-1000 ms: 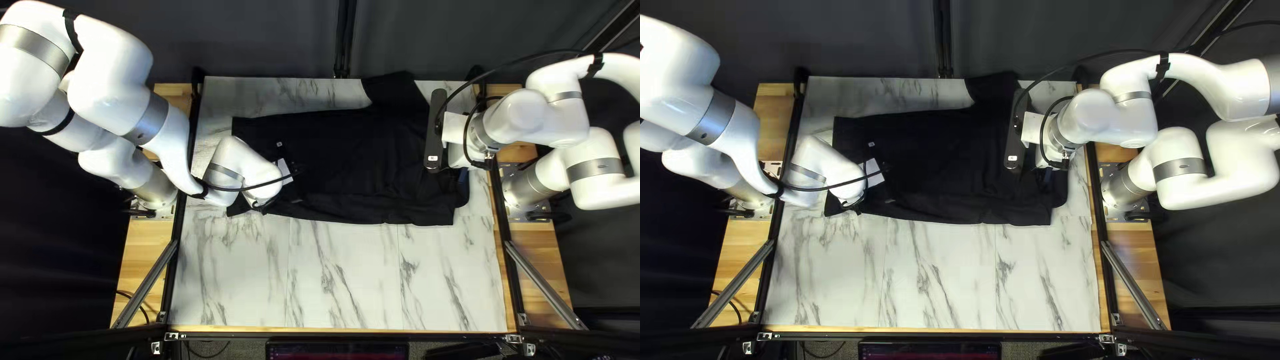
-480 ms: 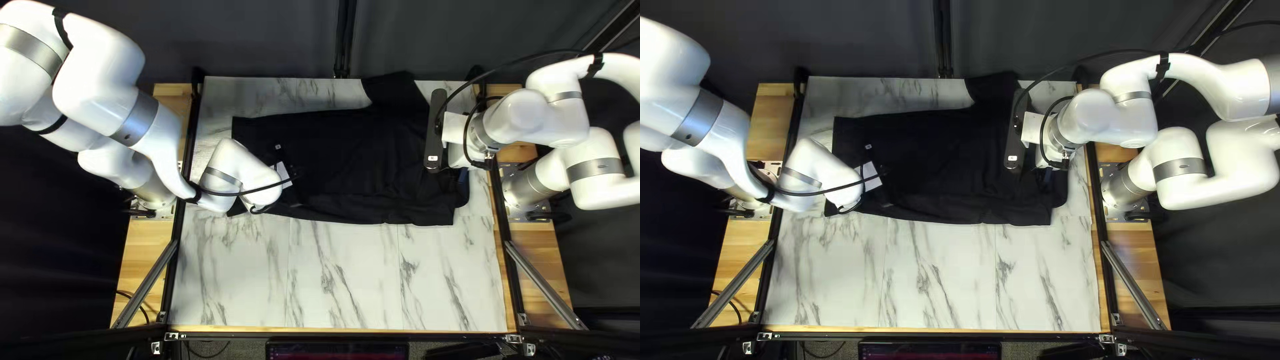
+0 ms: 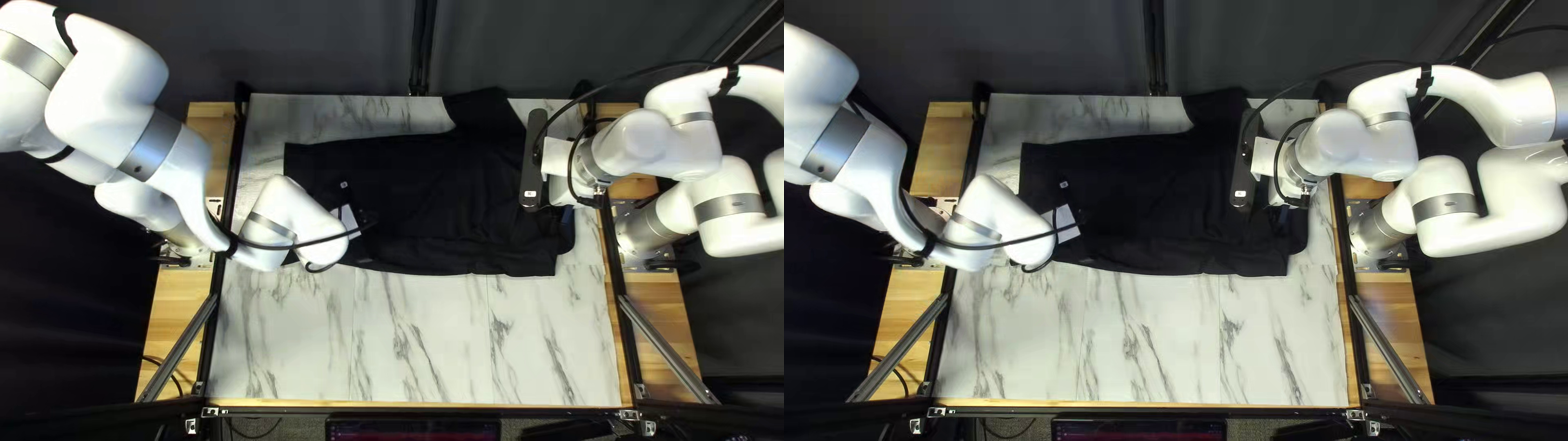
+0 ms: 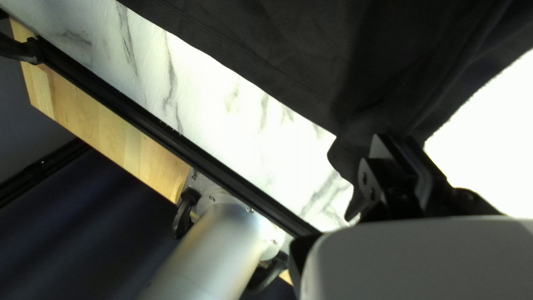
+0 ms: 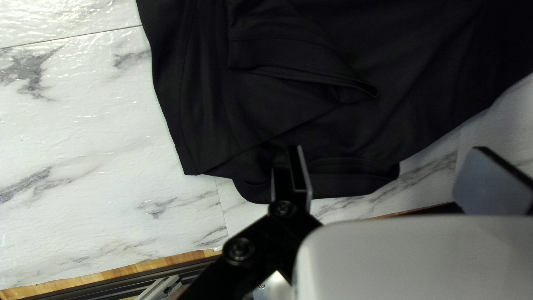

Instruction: Fold t-shirt

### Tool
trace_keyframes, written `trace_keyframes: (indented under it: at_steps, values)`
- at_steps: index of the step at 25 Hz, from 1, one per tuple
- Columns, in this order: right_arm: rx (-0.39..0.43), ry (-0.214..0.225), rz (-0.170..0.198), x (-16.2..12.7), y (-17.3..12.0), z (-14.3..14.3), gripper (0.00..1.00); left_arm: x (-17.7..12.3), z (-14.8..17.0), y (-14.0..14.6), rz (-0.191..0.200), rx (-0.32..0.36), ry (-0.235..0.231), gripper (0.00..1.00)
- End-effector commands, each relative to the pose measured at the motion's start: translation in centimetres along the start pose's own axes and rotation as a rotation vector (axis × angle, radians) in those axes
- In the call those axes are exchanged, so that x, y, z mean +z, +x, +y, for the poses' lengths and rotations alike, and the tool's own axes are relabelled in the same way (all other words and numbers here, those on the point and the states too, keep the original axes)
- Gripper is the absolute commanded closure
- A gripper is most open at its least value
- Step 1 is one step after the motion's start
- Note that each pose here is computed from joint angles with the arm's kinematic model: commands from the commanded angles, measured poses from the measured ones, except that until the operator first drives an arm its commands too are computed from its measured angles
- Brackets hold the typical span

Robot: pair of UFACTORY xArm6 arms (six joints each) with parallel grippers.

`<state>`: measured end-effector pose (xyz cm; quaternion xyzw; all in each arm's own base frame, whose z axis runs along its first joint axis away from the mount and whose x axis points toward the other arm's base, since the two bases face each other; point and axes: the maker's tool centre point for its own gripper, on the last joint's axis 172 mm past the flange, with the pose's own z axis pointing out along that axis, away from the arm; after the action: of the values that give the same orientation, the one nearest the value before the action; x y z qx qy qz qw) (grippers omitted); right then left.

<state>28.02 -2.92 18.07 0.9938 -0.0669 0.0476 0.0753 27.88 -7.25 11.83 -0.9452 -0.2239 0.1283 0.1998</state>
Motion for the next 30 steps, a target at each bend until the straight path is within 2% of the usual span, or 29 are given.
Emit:
trace_keyframes:
  at_steps: [1,7,13,18,27,30]
  values:
    - [0.000,0.000,0.000,0.0,0.0,0.0,0.00,-1.9,1.4,-1.6,-0.028,0.017,0.014,1.00]
    - [0.000,0.000,0.000,0.0,0.0,0.0,0.00,-3.9,3.6,-2.9,-0.057,0.040,0.017,1.00]
    - [0.000,0.000,0.000,0.0,0.0,0.0,0.00,-3.2,4.5,-2.9,-0.095,0.065,-0.009,0.98]
    - [0.000,0.000,0.000,0.0,0.0,0.0,0.00,-0.3,2.4,-1.7,-0.118,0.071,-0.030,0.98]
    - [0.000,0.000,0.000,0.0,0.0,0.0,0.00,4.1,-2.2,1.2,-0.100,0.051,-0.018,0.97]
    - [0.000,0.000,0.000,0.0,0.0,0.0,0.00,6.0,-3.6,1.9,-0.098,0.026,-0.012,0.98]
